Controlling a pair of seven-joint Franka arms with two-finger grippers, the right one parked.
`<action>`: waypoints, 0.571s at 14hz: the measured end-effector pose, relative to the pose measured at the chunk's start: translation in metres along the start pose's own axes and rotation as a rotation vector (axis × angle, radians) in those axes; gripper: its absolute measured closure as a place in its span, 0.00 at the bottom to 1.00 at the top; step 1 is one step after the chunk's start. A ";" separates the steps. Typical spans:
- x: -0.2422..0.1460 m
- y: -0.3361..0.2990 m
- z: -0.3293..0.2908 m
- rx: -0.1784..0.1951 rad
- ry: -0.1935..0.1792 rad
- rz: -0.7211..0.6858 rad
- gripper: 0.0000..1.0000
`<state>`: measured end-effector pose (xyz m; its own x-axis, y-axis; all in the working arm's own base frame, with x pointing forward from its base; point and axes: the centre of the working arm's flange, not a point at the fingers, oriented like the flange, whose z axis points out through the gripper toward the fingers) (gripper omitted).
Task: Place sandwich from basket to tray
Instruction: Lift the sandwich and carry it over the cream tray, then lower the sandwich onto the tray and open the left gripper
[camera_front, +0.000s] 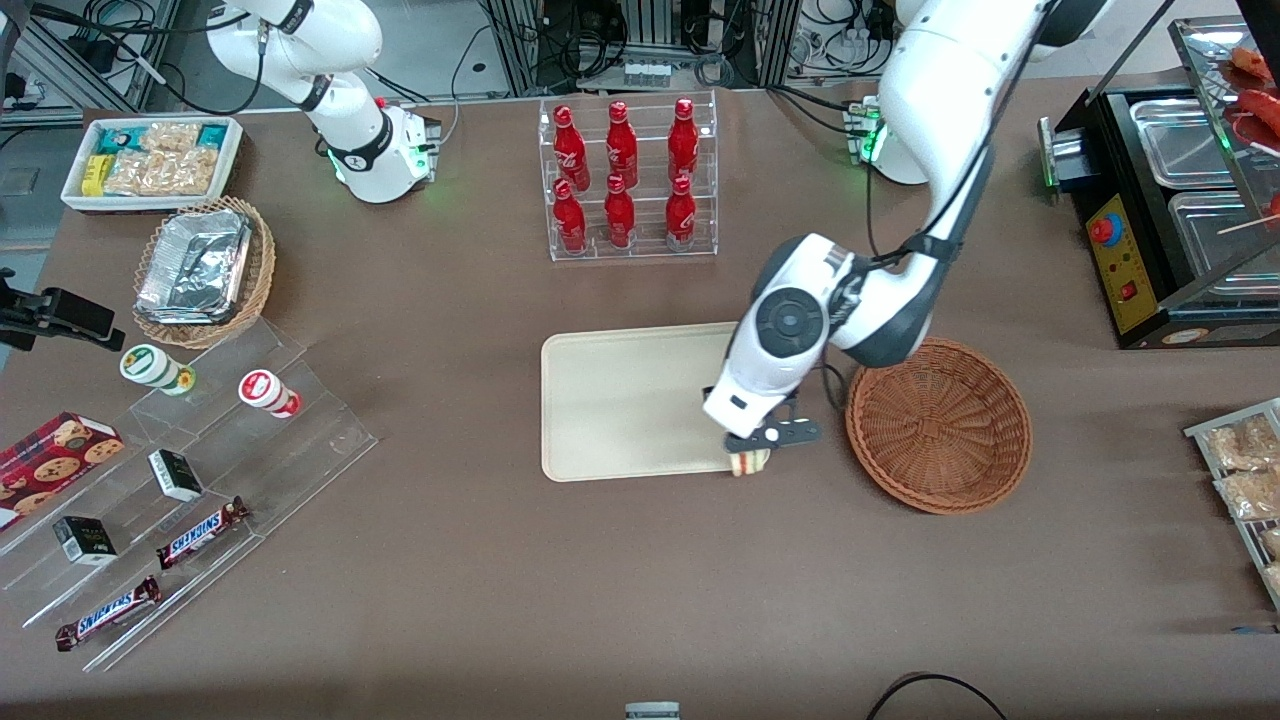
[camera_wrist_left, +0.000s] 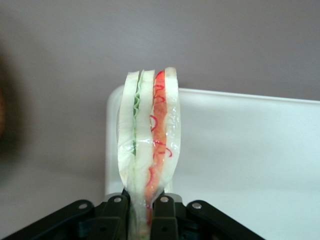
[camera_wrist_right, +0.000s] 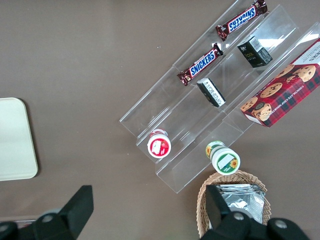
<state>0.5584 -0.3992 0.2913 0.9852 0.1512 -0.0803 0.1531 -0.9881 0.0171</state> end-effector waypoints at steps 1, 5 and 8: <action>-0.009 0.016 0.006 0.000 -0.003 -0.006 0.83; -0.049 0.071 0.030 0.006 -0.012 -0.026 0.83; -0.062 0.093 0.045 0.009 -0.016 -0.044 0.83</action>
<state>0.5077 -0.5016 0.2528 0.9762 0.1940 -0.0971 0.1953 -0.9807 0.0039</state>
